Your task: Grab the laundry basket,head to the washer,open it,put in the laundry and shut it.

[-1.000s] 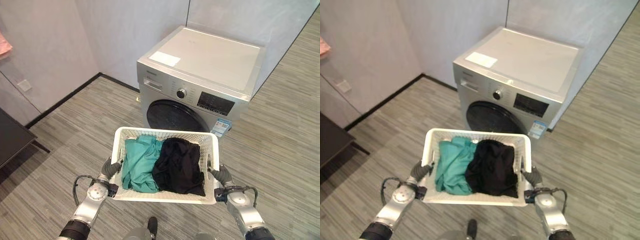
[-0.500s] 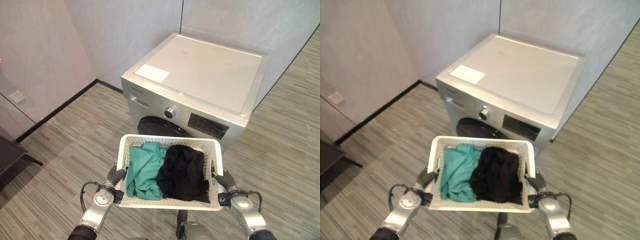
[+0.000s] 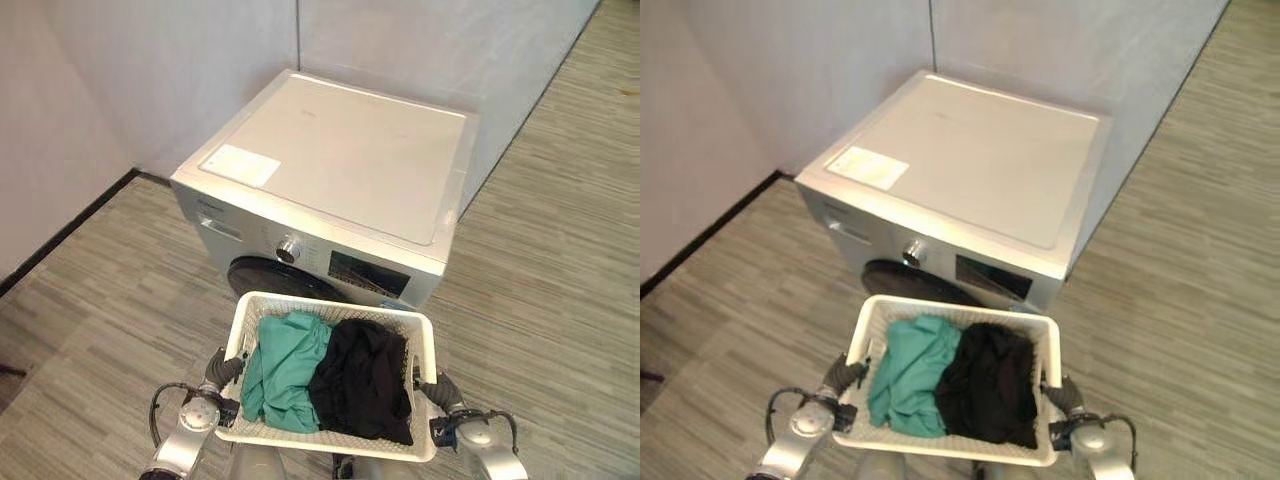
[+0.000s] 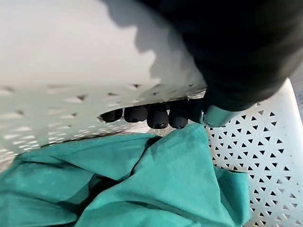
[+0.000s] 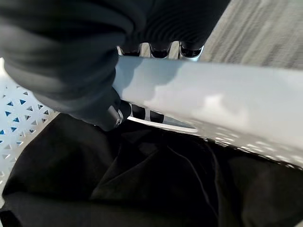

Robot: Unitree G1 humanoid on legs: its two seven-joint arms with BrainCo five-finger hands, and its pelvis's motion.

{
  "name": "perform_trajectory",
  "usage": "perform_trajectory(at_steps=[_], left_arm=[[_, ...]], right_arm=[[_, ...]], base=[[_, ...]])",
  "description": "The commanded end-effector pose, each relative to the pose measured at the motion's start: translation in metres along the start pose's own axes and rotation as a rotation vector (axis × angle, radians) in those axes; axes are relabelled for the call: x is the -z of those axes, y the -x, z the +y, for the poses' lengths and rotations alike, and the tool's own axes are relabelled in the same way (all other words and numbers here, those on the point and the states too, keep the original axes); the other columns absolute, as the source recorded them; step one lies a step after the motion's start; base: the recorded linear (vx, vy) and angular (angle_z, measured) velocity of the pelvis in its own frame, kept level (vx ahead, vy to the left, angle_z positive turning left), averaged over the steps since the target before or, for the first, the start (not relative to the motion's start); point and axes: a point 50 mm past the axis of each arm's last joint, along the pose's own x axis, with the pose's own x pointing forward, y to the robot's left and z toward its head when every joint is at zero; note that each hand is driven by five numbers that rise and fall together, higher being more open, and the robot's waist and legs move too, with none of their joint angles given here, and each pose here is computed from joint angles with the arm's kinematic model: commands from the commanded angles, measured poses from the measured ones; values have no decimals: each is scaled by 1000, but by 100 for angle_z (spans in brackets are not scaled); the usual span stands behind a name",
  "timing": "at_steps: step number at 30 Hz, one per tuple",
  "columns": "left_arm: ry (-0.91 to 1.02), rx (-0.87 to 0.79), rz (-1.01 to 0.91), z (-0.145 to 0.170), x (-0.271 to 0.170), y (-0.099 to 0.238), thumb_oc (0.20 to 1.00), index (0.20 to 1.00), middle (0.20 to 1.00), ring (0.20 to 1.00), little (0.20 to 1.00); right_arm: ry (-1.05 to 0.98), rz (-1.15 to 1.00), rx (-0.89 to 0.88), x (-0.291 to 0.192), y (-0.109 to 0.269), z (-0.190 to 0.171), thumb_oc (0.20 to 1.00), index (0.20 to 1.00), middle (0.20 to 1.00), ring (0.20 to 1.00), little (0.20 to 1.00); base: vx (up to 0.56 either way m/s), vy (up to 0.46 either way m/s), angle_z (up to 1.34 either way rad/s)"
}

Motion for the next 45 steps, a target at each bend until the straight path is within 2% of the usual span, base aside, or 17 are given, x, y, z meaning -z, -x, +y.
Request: perform_trajectory(at_steps=[1,2,7,11,12,13,19,27,31,35,38,42,43,44,45], left_arm=[[36,-422,-277,93,-53,2,200,200,200,200,200],[35,-422,-275,93,-52,3,200,200,200,200,200],[-79,-683,-367,140,-51,51,200,200,200,200,200],[-170,-906,-380,167,-39,109,200,200,200,200,200],[-171,-904,-375,167,-38,110,200,200,200,200,200],[-229,-1015,-389,178,-38,135,200,200,200,200,200],[-360,-1238,-442,199,-53,186,200,200,200,200,200],[-391,-1423,-569,221,-85,205,200,200,200,200,200],[-528,-1560,-623,232,-105,227,200,200,200,200,200],[-529,-1669,-616,237,-104,246,200,200,200,200,200],[-539,-1663,-615,238,-105,250,200,200,200,200,200],[-501,-1475,-673,236,-116,234,200,200,200,200,200],[-496,-1472,-675,236,-117,234,200,200,200,200,200],[-408,-1257,-753,230,-130,207,200,200,200,200,200],[-382,-1157,-780,227,-138,193,200,200,200,200,200]], right_arm=[[-11,-355,133,-71,7,-48,200,200,200,200,200],[-10,-353,132,-71,7,-48,200,200,200,200,200],[-49,-436,168,-66,41,-58,200,200,200,200,200],[-34,-411,259,-44,83,-84,200,200,200,200,200],[-33,-407,258,-43,83,-83,200,200,200,200,200],[-10,-406,286,-39,102,-95,200,200,200,200,200],[89,-427,272,-47,144,-112,200,200,200,200,200],[159,-525,145,-75,163,-114,200,200,200,200,200],[183,-599,83,-92,174,-115,200,200,200,200,200],[149,-636,142,-95,179,-126,200,200,200,200,200],[125,-678,187,-98,184,-130,200,200,200,200,200],[132,-755,228,-112,185,-136,200,200,200,200,200],[132,-756,233,-112,185,-137,200,200,200,200,200],[154,-823,223,-130,174,-136,200,200,200,200,200],[169,-858,214,-141,168,-136,200,200,200,200,200]], base=[[84,150,-32],[34,235,-42],[-62,208,-74],[-87,101,-33],[-27,48,-30],[-28,24,-40],[-33,-2,-28],[-27,-16,-11],[25,-4,-18],[7,-5,-5],[23,-4,-3],[19,2,5],[29,16,3],[36,16,10],[45,12,21]])
